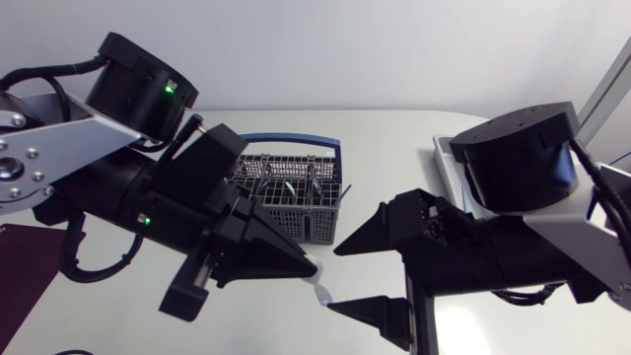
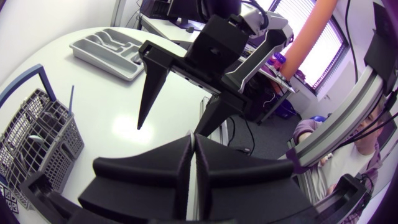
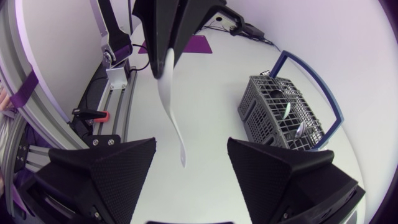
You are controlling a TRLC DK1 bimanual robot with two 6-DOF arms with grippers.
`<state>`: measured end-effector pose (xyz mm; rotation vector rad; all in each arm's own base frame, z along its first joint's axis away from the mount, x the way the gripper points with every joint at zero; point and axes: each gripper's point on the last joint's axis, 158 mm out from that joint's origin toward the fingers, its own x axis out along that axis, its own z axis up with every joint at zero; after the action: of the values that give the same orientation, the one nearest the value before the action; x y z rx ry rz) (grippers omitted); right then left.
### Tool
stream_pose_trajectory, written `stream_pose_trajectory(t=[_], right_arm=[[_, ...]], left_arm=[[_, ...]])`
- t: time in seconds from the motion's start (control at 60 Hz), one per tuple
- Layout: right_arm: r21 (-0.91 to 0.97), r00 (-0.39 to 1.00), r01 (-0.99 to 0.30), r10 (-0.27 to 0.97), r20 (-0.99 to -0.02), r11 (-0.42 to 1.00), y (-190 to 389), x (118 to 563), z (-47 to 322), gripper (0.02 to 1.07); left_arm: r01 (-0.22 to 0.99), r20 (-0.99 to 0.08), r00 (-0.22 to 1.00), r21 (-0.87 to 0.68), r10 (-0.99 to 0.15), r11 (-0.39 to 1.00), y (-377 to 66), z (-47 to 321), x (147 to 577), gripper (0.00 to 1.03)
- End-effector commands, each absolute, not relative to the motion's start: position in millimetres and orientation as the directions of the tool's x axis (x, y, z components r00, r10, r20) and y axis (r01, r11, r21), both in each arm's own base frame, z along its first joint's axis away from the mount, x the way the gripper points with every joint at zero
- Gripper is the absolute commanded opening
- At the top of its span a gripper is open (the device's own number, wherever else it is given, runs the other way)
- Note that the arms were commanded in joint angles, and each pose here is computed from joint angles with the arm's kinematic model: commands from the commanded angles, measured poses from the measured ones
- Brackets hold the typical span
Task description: Transfer all utensils from the basket to the drawer tray.
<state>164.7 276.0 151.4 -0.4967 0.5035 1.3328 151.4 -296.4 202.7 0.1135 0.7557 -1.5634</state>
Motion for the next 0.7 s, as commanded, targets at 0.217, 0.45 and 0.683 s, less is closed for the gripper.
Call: stream_pose_trajectory(t=[0.217, 0.45, 0.683], right_arm=[[-0.053, 0.101, -0.995, 0.791, -0.603, 0.087, 288, 144, 143, 0.52], [-0.04, 0.093, -0.995, 0.788, -0.608, 0.086, 289, 143, 139, 0.26], [-0.013, 0.075, -0.996, 0.778, -0.624, 0.086, 291, 143, 132, 0.08]], left_arm=[[0.905, -0.498, -0.218, -0.424, -0.839, 0.016, -303, 194, 142, 0.04], [0.907, -0.496, -0.22, -0.421, -0.84, 0.011, -303, 196, 141, 0.04], [0.908, -0.488, -0.221, -0.418, -0.844, 0.004, -304, 200, 139, 0.04]])
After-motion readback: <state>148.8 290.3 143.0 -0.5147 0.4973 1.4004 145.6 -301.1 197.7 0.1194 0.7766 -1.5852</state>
